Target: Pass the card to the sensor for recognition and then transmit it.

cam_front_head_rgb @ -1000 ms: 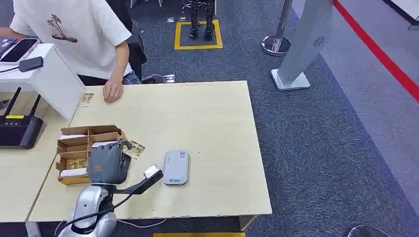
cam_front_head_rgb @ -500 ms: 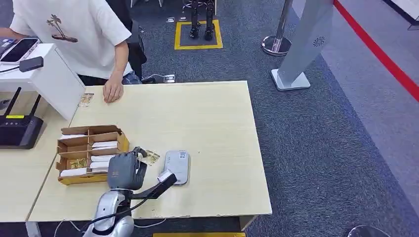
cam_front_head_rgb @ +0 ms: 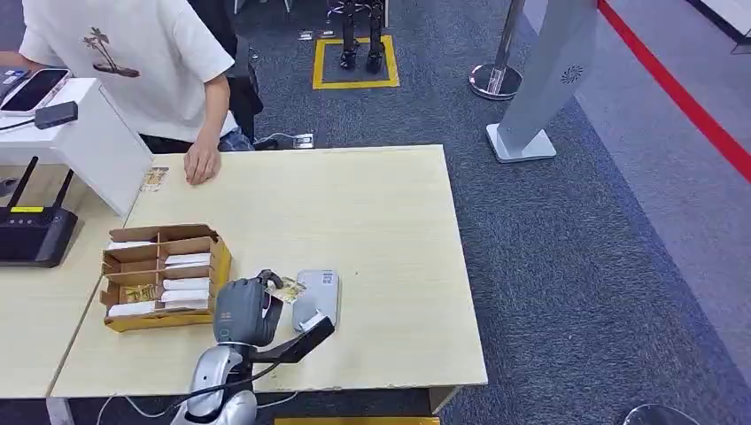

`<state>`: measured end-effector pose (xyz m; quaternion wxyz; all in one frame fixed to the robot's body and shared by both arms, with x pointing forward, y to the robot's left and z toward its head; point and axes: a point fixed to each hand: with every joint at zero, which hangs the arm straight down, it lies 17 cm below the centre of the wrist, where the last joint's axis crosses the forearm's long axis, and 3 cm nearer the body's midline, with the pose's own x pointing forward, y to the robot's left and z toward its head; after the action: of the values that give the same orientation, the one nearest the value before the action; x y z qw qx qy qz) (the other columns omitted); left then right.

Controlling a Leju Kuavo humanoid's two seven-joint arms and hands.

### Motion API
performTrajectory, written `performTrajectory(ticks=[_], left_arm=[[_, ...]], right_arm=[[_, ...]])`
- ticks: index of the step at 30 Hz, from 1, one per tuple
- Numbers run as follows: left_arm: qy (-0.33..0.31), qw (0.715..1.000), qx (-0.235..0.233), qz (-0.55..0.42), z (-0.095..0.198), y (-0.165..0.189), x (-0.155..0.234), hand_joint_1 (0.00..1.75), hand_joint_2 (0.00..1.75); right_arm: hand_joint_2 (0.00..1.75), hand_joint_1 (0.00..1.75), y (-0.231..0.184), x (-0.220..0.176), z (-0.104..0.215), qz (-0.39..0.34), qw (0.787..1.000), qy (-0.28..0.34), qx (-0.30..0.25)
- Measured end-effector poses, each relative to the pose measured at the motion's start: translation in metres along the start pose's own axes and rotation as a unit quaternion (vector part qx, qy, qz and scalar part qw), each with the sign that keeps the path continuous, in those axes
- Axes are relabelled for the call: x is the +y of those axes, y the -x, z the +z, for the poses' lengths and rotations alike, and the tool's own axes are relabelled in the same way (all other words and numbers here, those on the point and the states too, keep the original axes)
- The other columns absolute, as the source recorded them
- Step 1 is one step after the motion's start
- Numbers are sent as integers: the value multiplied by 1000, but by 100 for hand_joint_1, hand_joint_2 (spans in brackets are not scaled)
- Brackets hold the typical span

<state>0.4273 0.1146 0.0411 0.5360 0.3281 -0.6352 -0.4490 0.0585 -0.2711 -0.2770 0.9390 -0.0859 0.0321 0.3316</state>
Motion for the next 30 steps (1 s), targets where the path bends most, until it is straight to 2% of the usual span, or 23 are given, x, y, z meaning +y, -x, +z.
performTrajectory(ticks=[30], left_arm=[[43, 998, 17, 52, 29, -9, -55, 175, 175]], right_arm=[[0, 0, -3, 2, 1, -5, 1000, -3, 1]])
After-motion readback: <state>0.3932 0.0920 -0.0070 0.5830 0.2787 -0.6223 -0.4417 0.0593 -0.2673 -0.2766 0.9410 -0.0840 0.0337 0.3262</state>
